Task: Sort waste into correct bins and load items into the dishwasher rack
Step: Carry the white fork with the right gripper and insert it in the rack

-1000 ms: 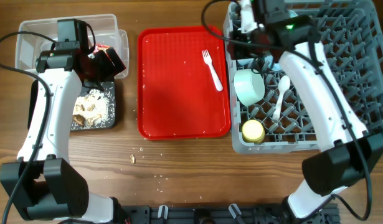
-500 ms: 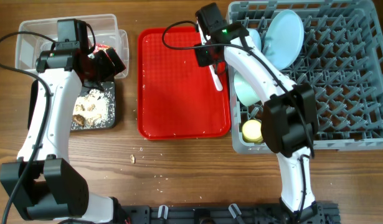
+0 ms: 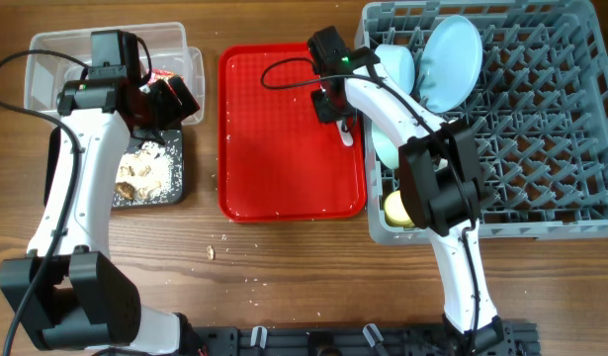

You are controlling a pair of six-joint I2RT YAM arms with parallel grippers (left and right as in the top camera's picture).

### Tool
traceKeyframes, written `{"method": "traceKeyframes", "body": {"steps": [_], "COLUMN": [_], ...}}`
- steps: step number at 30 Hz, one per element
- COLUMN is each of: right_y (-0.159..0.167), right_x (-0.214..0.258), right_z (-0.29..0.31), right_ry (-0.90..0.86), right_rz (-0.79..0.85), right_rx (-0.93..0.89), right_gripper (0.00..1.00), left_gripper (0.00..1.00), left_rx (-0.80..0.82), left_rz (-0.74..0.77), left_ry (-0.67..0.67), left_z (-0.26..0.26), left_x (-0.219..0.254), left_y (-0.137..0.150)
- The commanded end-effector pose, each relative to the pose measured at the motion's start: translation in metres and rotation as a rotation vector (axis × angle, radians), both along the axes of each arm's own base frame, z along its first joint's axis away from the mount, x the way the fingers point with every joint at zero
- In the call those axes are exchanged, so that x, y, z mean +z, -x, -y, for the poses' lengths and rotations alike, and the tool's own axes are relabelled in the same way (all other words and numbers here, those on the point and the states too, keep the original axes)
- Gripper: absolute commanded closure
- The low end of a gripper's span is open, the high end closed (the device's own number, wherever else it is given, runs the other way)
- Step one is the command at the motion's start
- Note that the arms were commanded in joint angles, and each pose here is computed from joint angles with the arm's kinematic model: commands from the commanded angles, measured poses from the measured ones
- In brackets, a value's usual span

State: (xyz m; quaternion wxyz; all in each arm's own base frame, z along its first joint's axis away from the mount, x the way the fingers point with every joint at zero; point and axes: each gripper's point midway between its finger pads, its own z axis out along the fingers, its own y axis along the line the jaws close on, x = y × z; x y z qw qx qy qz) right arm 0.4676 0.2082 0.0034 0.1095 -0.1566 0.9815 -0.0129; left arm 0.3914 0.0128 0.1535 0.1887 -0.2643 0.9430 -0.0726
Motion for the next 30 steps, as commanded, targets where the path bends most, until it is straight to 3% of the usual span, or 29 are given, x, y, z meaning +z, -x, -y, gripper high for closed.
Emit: {"method": "traceKeyframes", "body": {"steps": [1, 6, 10, 12, 16, 20, 26, 30], "right_y": [0.018, 0.027, 0.023, 0.034, 0.061, 0.090, 0.120, 0.130], "right_x": [-0.016, 0.018, 0.121, 0.195, 0.268, 0.270, 0.200, 0.157], "right_z": [0.003, -0.005, -0.008, 0.003, 0.069, 0.129, 0.190, 0.204], "right_ry": [0.004, -0.047, -0.125, -0.164, -0.064, 0.015, 0.096, 0.122], "right_rz": [-0.095, -0.094, 0.091, 0.222, 0.358, 0.268, 0.036, -0.037], "right_rx": [0.021, 0.036, 0.070, 0.065, -0.117, -0.259, -0.484, -0.532], "right_gripper": [0.96, 0.96, 0.96, 0.96, 0.96, 0.96, 0.96, 0.96], "left_gripper": [0.00, 0.00, 0.00, 0.00, 0.00, 0.00, 0.00, 0.00], "left_rx": [0.006, 0.006, 0.006, 0.006, 0.006, 0.006, 0.006, 0.006], "left_rz": [0.005, 0.005, 0.005, 0.005, 0.005, 0.005, 0.005, 0.005], "left_ry": [-0.006, -0.006, -0.006, -0.006, -0.006, -0.006, -0.006, -0.006], "left_z": [-0.003, -0.003, -0.003, -0.003, -0.003, -0.003, -0.003, -0.003], "left_x": [0.002, 0.002, 0.002, 0.002, 0.002, 0.002, 0.002, 0.002], "left_y": [-0.001, -0.001, -0.001, -0.001, -0.001, -0.001, -0.001, -0.001]}}
